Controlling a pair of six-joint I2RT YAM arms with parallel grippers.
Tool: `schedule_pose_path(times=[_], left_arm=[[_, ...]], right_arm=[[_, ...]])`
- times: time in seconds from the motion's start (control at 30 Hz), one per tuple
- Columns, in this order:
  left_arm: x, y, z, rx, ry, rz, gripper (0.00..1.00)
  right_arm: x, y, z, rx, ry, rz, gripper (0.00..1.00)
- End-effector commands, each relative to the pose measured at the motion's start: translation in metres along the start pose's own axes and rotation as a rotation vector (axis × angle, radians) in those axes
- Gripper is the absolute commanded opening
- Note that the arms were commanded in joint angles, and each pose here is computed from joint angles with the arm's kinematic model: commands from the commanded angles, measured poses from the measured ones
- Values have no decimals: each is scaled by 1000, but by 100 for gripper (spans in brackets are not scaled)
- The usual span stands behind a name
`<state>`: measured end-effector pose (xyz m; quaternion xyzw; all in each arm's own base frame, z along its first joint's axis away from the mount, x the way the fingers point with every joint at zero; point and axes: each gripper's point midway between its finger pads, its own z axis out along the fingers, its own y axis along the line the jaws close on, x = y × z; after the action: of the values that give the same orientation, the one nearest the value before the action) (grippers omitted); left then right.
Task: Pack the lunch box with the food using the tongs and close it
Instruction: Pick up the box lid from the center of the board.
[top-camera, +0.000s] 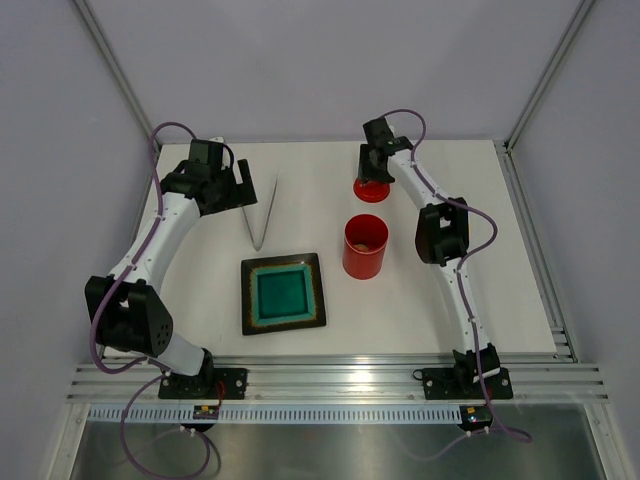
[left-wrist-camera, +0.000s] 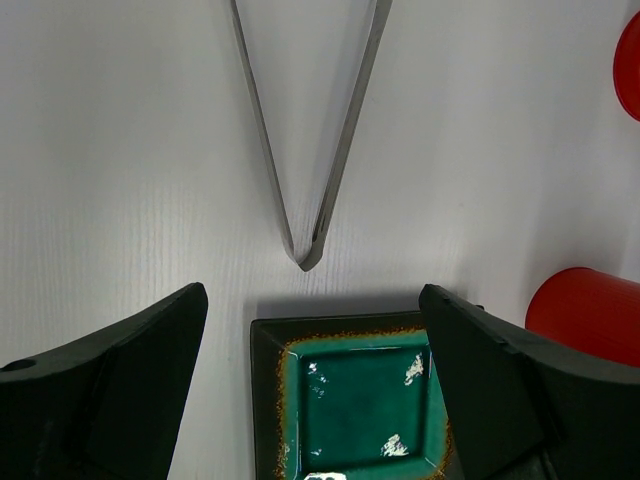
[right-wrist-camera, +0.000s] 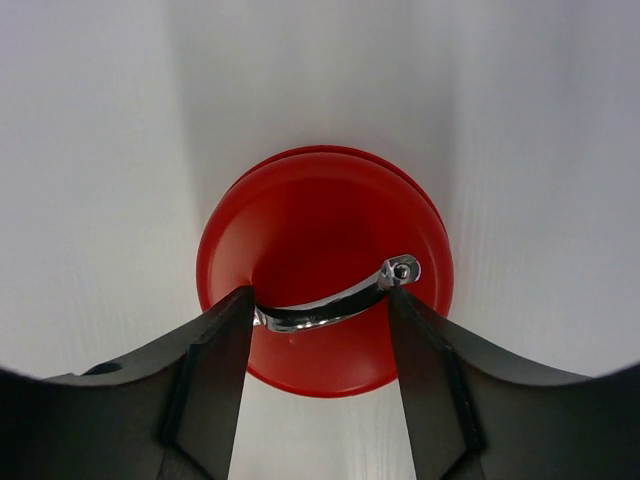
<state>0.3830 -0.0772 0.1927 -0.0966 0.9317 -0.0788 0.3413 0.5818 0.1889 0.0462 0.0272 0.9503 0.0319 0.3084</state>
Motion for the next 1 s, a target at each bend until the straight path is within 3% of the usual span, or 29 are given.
schedule_pose_path(times=[0.0, 0.5, 0.57, 0.6, 0.67, 0.8, 0.9, 0.97], left_arm=[[-7, 0, -1, -5, -26, 3, 91], [7, 0, -2, 17, 2, -4, 90], [9, 1, -3, 17, 3, -4, 91], [11, 0, -2, 19, 8, -6, 90], [14, 0, 0, 23, 14, -9, 91], [15, 0, -1, 25, 12, -13, 90], [16, 0, -2, 28, 8, -10, 91], [17, 1, -3, 26, 9, -10, 91]], right_arm=[[-9, -20, -7, 99, -38, -24, 62], [38, -62, -43, 227, 4, -24, 63], [40, -66, -51, 239, 5, -29, 67], [40, -67, -53, 240, 3, -24, 76], [49, -68, -56, 230, 8, -10, 83], [48, -67, -64, 226, 0, 16, 90], [50, -65, -63, 222, -1, 57, 89], [54, -65, -63, 223, 8, 86, 82]])
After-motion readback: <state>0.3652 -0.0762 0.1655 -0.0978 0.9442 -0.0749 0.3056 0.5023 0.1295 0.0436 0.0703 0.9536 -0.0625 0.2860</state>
